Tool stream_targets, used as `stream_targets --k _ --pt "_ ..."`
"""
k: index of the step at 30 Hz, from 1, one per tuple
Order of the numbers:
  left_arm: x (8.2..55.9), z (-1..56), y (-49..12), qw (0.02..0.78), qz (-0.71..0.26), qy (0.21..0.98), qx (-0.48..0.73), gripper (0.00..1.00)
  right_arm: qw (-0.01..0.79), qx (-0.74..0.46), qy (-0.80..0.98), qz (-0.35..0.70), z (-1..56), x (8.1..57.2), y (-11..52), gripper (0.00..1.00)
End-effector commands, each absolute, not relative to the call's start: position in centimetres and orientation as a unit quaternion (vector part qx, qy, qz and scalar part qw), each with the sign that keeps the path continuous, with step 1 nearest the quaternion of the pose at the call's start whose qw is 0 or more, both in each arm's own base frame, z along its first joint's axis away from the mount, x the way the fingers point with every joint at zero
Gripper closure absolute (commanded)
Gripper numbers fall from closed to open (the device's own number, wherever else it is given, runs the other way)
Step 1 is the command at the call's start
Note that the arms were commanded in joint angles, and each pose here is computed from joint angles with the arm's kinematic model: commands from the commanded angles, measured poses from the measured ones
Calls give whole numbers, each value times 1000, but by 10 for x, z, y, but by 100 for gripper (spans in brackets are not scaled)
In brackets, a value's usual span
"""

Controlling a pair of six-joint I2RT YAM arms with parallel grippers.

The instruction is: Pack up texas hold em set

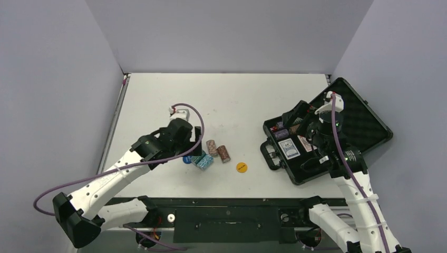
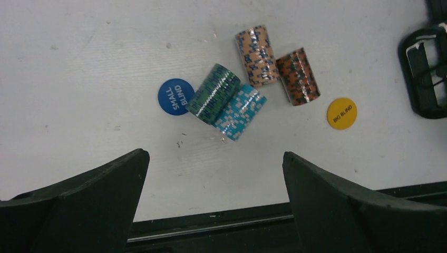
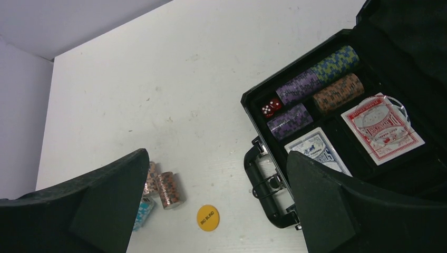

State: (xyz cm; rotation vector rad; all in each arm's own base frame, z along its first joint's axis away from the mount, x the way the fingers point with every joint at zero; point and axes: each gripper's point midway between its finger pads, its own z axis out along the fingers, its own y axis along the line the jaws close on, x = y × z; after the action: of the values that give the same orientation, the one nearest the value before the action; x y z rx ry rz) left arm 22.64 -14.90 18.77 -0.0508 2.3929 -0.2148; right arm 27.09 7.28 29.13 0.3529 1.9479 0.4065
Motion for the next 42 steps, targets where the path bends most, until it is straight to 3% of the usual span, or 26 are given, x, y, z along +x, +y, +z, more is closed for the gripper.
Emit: stream_targets --k 1,13,24,34,42 --pt "212 177 -177 347 -78 935 6 3 516 139 826 178 283 259 77 0" --pt "191 139 -240 286 -67 954 64 17 479 127 855 152 243 233 69 0" --pt "174 98 -230 236 -26 961 144 20 480 86 853 187 242 230 84 0" --pt "179 79 -241 201 -26 942 266 27 472 73 848 229 236 231 101 0" --pt "195 67 -239 180 -28 937 298 29 472 64 848 231 239 227 102 0"
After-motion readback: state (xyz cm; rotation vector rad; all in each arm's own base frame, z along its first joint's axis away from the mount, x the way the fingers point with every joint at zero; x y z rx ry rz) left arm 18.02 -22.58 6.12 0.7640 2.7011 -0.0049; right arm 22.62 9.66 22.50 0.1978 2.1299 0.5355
